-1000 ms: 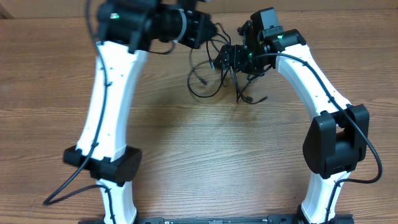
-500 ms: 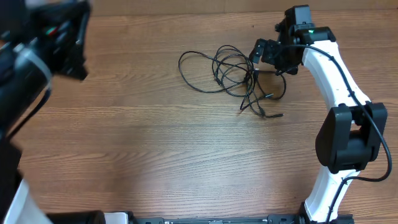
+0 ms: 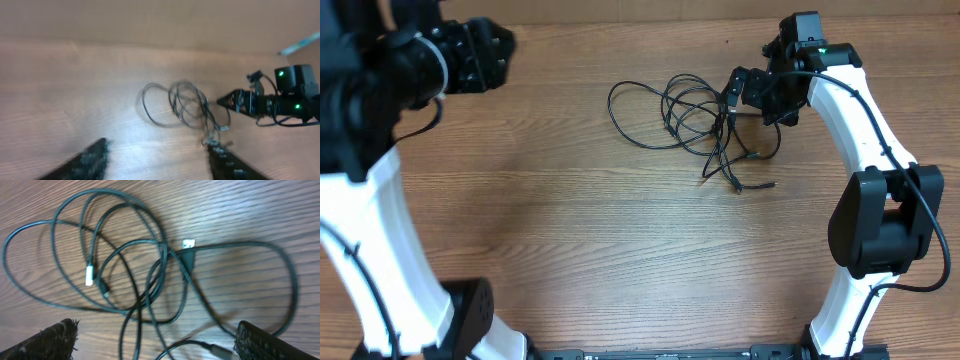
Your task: Untangle cables
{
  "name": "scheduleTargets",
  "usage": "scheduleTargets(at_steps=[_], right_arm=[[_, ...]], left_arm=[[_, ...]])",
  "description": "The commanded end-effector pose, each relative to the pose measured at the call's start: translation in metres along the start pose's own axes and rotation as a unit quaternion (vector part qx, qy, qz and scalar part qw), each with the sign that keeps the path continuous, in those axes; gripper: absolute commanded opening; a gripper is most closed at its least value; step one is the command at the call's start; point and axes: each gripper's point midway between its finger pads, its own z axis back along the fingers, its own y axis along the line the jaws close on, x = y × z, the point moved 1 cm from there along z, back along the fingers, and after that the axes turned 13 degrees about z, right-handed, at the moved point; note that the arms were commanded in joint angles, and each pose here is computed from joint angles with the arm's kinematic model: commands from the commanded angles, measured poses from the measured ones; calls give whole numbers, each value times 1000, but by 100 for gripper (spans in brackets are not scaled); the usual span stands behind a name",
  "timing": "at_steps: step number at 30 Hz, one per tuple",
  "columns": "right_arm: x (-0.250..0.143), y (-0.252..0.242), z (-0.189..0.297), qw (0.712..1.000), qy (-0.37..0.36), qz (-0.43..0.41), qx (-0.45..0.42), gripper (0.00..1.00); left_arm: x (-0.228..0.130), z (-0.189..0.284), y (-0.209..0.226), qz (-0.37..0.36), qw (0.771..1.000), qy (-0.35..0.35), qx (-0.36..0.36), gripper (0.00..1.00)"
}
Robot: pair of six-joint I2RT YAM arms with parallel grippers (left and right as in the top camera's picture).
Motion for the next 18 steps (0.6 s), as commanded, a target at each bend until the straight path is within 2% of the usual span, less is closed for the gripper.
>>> scheduleTargets(at_steps=[1,7,9,18], right_arm=[[-6,15,-5,999,14,-1,39,100],[-10,24,-5,998,20,2,54,100],[-11,26,-6,998,22,4,55,100],[-11,27,-6,998,23,5,55,100]], left_arm=[[-12,-36,3,20,997,66,-15,72],[-36,-101,11,49,984,168,-15,88],[-51,-135,8,57,975,214,-20,89],[-105,-216,-4,49,947,319,-8,89]])
